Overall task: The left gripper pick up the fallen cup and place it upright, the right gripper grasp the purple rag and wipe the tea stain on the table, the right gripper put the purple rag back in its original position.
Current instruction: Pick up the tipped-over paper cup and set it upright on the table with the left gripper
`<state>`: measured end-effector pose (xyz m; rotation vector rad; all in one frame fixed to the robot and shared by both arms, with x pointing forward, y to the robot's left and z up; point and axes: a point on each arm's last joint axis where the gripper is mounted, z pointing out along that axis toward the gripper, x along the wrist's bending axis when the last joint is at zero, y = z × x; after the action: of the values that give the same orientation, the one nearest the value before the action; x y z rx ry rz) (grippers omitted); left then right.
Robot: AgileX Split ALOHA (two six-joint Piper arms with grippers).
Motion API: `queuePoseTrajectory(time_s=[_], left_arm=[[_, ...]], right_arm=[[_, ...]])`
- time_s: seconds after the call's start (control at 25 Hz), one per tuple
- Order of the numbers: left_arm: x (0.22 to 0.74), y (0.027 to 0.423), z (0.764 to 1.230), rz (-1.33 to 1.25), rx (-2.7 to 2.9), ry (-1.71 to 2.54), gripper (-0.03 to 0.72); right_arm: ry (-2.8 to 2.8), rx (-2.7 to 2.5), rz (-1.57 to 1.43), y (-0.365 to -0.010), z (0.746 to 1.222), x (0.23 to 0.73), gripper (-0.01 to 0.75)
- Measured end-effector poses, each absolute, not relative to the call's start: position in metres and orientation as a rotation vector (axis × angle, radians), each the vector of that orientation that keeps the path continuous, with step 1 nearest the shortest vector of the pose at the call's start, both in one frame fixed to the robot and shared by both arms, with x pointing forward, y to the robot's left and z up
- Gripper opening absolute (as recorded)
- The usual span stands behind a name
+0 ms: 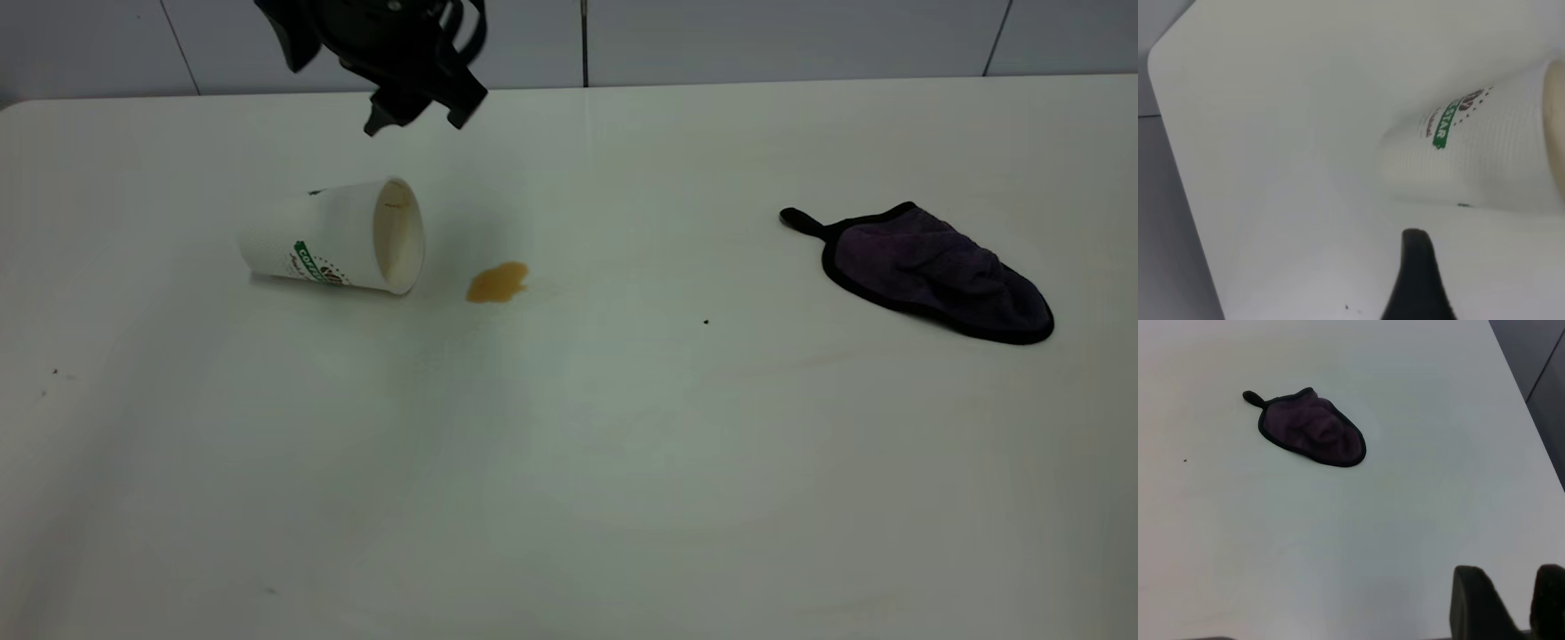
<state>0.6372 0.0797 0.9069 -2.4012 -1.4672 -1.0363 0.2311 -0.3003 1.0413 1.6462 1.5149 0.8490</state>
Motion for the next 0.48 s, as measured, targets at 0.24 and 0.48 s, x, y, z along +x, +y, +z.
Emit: queuePoseTrajectory(time_s=[0.24,0.48], left_arm=[[0.655,0.067,0.862,-1.018,-2.365,-1.496,0.591],[0.659,0.069,0.833,-0.988,-2.345,-1.468,0.591]], right_arm=[[1.516,1.647,0.848,-0.300,1.041,0.231,0.237],[1.516,1.647,0.848,-0.300,1.041,0.231,0.237]])
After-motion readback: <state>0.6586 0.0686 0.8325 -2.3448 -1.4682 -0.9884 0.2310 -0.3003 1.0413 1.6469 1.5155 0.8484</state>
